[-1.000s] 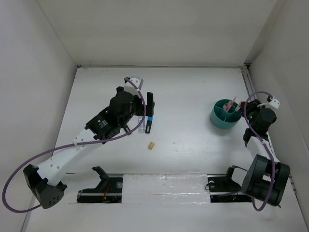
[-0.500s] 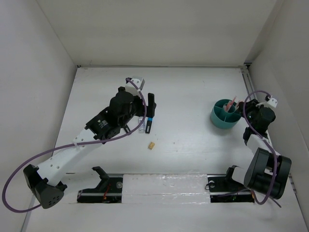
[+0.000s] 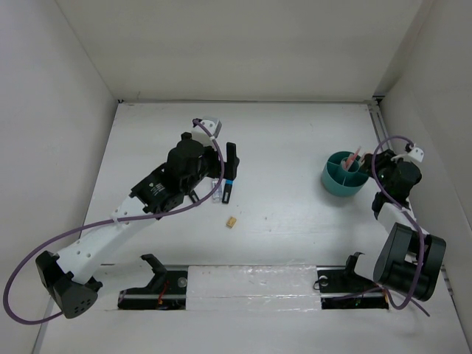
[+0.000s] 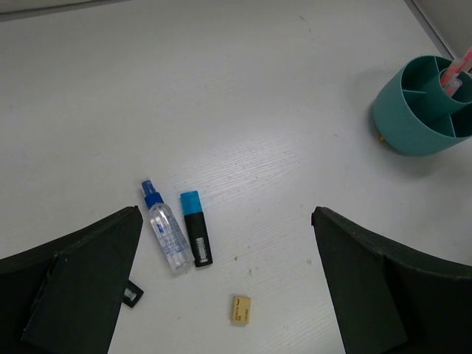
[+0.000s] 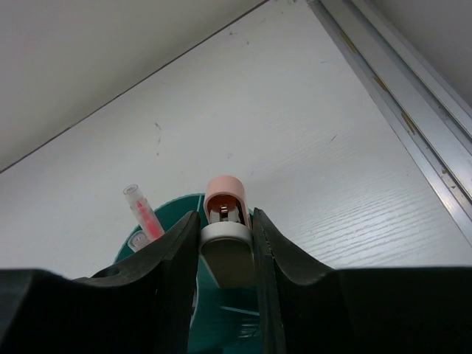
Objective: Sort the stationery into containers
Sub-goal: Place the stationery in the storage box.
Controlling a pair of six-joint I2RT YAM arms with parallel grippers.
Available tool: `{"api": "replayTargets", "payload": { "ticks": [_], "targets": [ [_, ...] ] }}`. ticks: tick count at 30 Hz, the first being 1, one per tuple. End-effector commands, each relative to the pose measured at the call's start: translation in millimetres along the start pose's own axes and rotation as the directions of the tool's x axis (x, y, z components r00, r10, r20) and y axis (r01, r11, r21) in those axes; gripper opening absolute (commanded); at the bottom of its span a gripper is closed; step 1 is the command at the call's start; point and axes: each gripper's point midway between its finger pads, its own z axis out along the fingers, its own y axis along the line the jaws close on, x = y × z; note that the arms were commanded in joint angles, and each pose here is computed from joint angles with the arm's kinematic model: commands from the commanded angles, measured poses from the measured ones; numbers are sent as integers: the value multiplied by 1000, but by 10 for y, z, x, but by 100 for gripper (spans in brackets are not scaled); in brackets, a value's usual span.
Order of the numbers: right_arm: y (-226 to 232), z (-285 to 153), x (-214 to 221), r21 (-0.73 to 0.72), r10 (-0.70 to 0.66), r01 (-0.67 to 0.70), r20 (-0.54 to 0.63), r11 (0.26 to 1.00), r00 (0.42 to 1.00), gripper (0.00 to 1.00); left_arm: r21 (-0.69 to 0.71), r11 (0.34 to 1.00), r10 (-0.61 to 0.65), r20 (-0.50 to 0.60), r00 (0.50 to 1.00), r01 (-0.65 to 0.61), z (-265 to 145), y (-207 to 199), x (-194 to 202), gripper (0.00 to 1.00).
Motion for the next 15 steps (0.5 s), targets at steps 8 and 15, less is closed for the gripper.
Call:
{"api": "replayTargets", "payload": {
  "ticks": [8,15],
  "targets": [
    [167,54,-320,-64,-16,20,68,998,998,57,34,999,-13,90,996,10,-107,-75,-309,100],
    [246,6,-407,-88,-15,23,90,996,996,63,-7,1000,-20,93,996,21,-104,-2,-306,100]
  ]
}}
